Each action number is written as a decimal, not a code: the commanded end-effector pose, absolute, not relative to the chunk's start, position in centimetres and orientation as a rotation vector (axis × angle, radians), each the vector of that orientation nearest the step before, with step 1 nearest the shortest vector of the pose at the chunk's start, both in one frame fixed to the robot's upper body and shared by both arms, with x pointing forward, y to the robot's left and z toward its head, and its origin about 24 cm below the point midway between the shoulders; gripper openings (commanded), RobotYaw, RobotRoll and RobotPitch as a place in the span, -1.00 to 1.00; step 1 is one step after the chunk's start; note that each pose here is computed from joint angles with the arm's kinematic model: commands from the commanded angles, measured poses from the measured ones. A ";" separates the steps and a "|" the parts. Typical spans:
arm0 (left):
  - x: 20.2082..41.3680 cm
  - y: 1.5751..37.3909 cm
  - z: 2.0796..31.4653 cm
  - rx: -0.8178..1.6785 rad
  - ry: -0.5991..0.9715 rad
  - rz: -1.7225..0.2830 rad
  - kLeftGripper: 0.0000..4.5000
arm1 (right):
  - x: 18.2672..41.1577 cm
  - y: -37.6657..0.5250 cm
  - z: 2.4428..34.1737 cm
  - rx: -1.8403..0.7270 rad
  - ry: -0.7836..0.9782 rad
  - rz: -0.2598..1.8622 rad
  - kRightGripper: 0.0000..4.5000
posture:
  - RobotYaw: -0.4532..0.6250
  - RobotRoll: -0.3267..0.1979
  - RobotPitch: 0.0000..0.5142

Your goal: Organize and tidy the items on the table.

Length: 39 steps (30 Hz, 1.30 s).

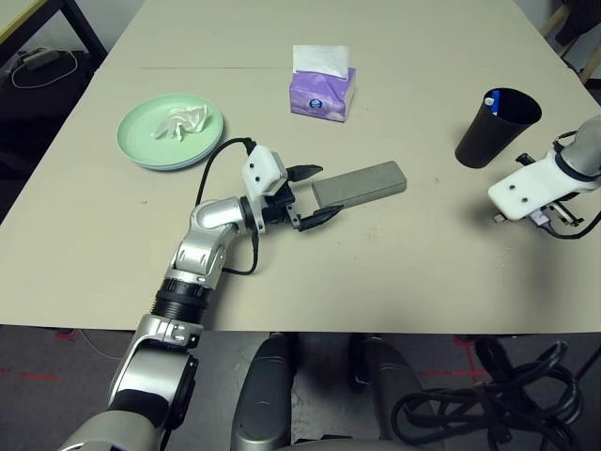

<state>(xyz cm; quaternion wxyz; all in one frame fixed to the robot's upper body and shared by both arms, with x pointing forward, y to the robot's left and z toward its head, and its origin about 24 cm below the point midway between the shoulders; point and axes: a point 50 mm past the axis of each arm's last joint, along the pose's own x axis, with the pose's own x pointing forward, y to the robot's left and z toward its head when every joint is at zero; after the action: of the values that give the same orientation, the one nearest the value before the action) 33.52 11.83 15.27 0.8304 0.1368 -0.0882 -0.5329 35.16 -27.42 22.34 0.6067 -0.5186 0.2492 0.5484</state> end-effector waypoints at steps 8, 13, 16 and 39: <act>34.2 11.4 14.9 0.330 -0.160 -1.195 1.00 | 32.8 -27.4 21.7 -0.384 0.190 1.231 -0.82 | -0.04 0.25 -0.43; 34.6 11.2 15.2 0.332 -0.172 -1.200 1.00 | 31.2 -25.8 20.6 -0.177 0.006 1.087 -0.82 | -0.10 0.25 -0.48; 34.8 11.0 15.5 0.308 -0.180 -1.202 1.00 | 30.5 -24.6 19.9 -0.095 -0.093 0.998 -0.82 | -0.14 0.25 -0.52; 35.1 10.9 15.7 0.295 -0.186 -1.192 1.00 | 34.2 -22.7 23.5 0.140 -0.501 0.215 -0.82 | -0.13 0.25 -0.60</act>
<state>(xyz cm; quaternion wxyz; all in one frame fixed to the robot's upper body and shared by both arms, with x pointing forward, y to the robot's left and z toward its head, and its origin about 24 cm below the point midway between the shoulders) 35.08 10.84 15.71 0.8137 0.1352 -0.0912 -0.5580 33.93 -22.48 23.17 0.9567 0.0716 -0.2479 0.1344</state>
